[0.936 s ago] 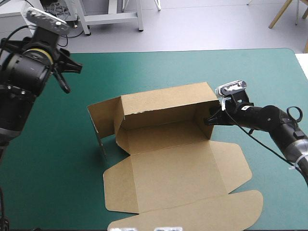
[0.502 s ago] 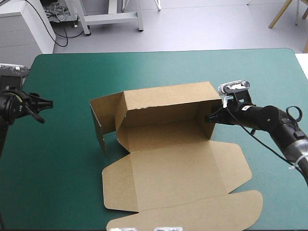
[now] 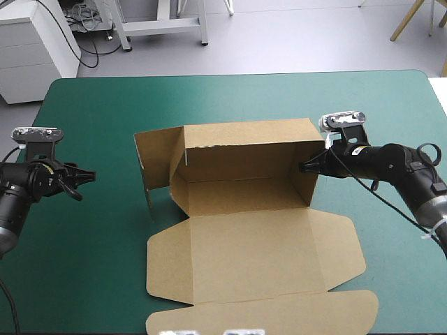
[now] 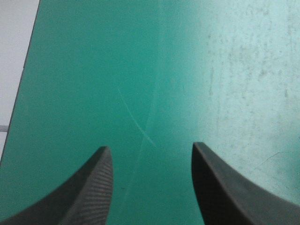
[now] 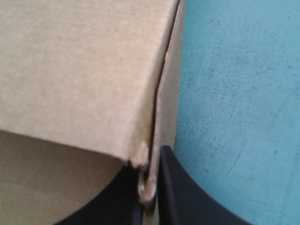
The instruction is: Fold the box
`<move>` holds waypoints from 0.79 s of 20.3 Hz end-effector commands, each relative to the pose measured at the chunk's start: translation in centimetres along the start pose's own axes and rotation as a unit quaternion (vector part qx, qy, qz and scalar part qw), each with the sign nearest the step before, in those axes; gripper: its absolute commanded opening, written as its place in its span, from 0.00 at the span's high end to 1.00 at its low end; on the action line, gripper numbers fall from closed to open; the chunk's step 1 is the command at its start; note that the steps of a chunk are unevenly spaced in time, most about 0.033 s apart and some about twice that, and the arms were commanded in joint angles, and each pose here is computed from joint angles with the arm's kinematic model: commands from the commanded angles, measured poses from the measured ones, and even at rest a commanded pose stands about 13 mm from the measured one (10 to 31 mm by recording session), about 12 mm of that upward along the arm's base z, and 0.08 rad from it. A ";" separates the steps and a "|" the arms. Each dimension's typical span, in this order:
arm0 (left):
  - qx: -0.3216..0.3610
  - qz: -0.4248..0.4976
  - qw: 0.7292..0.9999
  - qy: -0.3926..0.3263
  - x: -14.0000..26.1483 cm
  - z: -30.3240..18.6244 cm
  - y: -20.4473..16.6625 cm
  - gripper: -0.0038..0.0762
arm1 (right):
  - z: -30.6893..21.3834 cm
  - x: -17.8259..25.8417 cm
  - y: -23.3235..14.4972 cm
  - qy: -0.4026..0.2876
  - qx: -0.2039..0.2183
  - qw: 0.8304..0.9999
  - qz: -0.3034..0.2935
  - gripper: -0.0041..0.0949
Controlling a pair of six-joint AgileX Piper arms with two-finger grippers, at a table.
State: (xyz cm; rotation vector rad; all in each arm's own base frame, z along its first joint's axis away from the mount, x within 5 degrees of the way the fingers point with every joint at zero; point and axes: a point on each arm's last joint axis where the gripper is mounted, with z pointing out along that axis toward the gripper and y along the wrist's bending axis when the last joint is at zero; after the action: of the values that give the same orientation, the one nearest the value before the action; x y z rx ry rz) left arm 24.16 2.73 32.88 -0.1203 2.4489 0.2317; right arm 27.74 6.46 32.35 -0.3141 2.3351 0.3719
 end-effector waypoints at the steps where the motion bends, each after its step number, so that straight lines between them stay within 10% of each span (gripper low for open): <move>1: 0.002 -0.008 0.999 -0.052 -1.0 -1.4 0.2 0.50 | -3.2 -2.9 0.4 -0.022 0.020 1.000 0.005 0.97; 16: 0.002 -0.001 0.999 -0.052 -1.0 -1.4 0.2 0.50 | 2.7 -8.2 -1.6 0.154 0.040 0.987 0.027 0.96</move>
State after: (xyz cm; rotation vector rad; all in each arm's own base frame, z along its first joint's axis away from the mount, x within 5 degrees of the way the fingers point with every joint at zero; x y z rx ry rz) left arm 24.16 2.71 32.90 -0.1153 2.4444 0.2297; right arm 35.00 6.63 34.82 -0.2872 2.7240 0.2527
